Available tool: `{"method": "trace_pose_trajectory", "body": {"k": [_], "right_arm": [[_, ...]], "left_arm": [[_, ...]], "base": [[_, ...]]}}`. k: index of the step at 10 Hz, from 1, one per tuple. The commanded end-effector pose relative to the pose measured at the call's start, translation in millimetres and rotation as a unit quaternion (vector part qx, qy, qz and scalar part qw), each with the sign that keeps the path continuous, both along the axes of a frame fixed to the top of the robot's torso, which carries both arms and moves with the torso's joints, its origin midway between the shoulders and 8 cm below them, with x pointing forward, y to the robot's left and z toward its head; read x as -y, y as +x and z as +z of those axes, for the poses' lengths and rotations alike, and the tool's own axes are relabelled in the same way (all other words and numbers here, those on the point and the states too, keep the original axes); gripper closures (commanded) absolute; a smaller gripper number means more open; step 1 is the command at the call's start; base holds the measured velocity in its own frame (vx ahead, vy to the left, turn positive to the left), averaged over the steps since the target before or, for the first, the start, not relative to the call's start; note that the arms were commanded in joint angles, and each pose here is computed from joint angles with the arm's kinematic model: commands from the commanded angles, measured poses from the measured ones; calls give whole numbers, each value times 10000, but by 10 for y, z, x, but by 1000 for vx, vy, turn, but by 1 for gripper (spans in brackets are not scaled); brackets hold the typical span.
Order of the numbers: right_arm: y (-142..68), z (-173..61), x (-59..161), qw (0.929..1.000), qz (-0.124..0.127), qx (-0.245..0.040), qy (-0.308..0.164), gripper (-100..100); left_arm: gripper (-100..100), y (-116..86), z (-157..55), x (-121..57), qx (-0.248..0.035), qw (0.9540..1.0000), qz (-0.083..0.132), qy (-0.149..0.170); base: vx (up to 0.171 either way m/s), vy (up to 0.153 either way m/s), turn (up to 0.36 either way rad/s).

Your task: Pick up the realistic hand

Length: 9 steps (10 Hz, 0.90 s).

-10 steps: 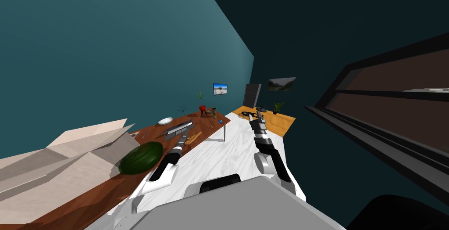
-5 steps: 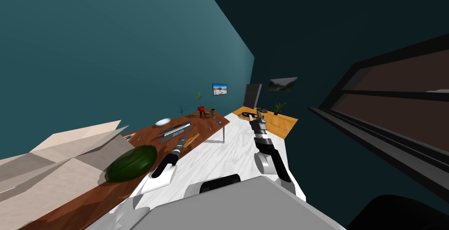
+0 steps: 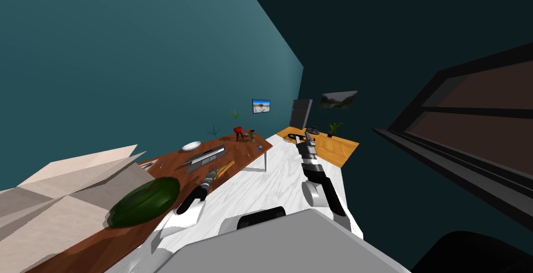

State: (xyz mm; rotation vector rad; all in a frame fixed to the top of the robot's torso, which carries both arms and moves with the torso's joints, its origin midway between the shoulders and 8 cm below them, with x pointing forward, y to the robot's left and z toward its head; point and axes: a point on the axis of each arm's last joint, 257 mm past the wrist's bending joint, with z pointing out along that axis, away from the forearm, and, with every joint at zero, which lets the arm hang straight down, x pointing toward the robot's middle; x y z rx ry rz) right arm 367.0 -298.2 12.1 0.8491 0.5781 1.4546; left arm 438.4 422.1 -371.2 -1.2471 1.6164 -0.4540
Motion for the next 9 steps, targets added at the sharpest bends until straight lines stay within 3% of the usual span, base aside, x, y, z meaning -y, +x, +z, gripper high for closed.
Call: {"method": "trace_pose_trajectory", "body": {"k": [1, 3, 6, 8, 9], "right_arm": [[0, 0, 0, 10000, 0, 0, 0, 0], [0, 0, 0, 10000, 0, 0, 0, 0], [0, 1, 0, 10000, 0, 1, 0, 0], [0, 0, 0, 10000, 0, 0, 0, 0], [0, 0, 0, 10000, 0, 0, 0, 0]], "left_arm": [[-100, -96, -174, -105, -249, 9995, 172, -64], [-100, -305, -433, -321, -638, 9968, 456, -144], [-100, -440, -573, -443, -858, 9942, 618, -179], [-100, -711, -827, -601, -1253, 9882, 851, -231], [-100, -610, -750, -539, -1117, 9905, 772, -207]], "base": [[100, -52, 41], [109, -65, 47], [89, -41, 21], [89, -36, 41], [44, -25, 14]]}}
